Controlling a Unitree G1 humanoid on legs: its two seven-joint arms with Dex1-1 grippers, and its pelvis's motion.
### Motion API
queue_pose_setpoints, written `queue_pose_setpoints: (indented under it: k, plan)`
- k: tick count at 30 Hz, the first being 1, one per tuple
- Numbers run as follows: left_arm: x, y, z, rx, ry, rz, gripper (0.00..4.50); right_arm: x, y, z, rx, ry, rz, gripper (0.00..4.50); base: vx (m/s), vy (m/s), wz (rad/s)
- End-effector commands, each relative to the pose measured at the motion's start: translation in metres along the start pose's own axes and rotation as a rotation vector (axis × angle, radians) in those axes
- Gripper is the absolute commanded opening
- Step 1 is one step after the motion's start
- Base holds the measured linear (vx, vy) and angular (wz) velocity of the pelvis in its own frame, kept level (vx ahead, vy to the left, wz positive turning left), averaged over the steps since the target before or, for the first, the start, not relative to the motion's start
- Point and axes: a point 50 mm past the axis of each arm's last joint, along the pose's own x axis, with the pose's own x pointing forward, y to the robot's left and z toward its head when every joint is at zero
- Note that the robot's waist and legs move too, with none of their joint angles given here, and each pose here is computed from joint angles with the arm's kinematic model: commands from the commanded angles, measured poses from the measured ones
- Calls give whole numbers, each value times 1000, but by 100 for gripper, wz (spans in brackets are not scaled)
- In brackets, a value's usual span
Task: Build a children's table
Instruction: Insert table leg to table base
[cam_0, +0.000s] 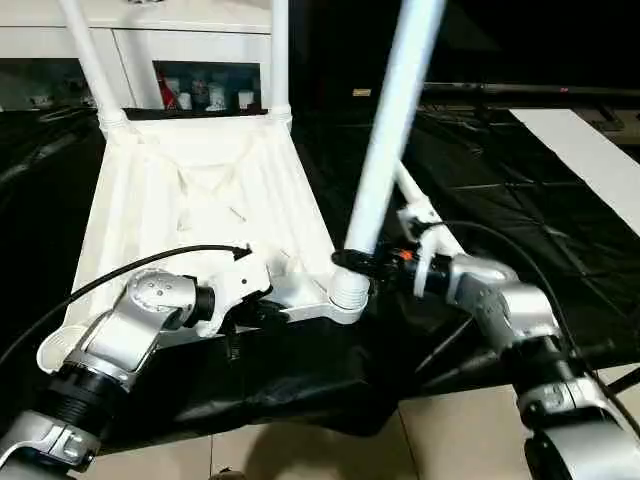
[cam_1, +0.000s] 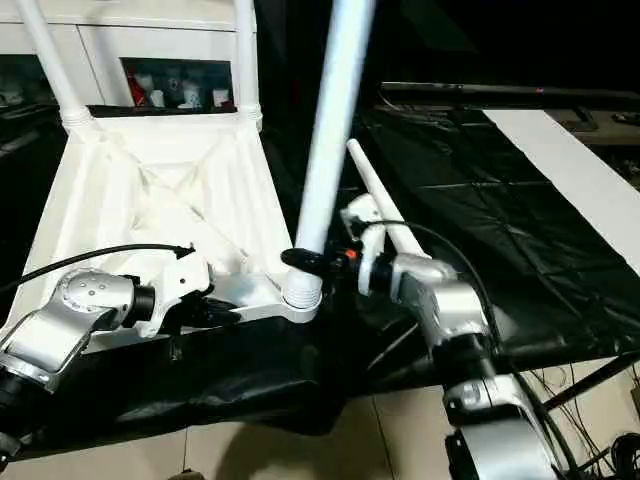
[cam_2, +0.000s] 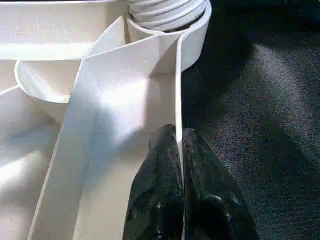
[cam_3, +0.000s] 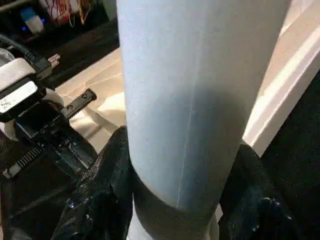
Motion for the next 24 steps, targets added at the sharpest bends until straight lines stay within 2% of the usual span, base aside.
queue_pose_setpoints:
  k: [1, 5, 9, 13, 18, 24]
  plan:
    - [3, -2, -2, 5, 7, -22, 0, -15, -11, -16, 28, 34, -121, 186, 0, 0, 0]
    - [6, -1, 0, 4, 0, -20, 0, -19, -9, -24, 46, 3, -146, 186, 0, 0, 0]
    - [8, 0, 3, 7, -8, -21, 0, -20, -1, -32, 21, 29, -127, 186, 0, 0, 0]
    - [10, -1, 6, 10, -17, -18, 0, -17, 9, -31, -49, 55, -90, 186, 0, 0, 0]
    - [10, -2, 6, 10, -19, -19, 0, -17, 12, -33, -57, 59, -82, 186, 0, 0, 0]
    - [8, -8, 4, 6, -12, -30, 0, -14, 23, -41, -65, 87, -52, 186, 0, 0, 0]
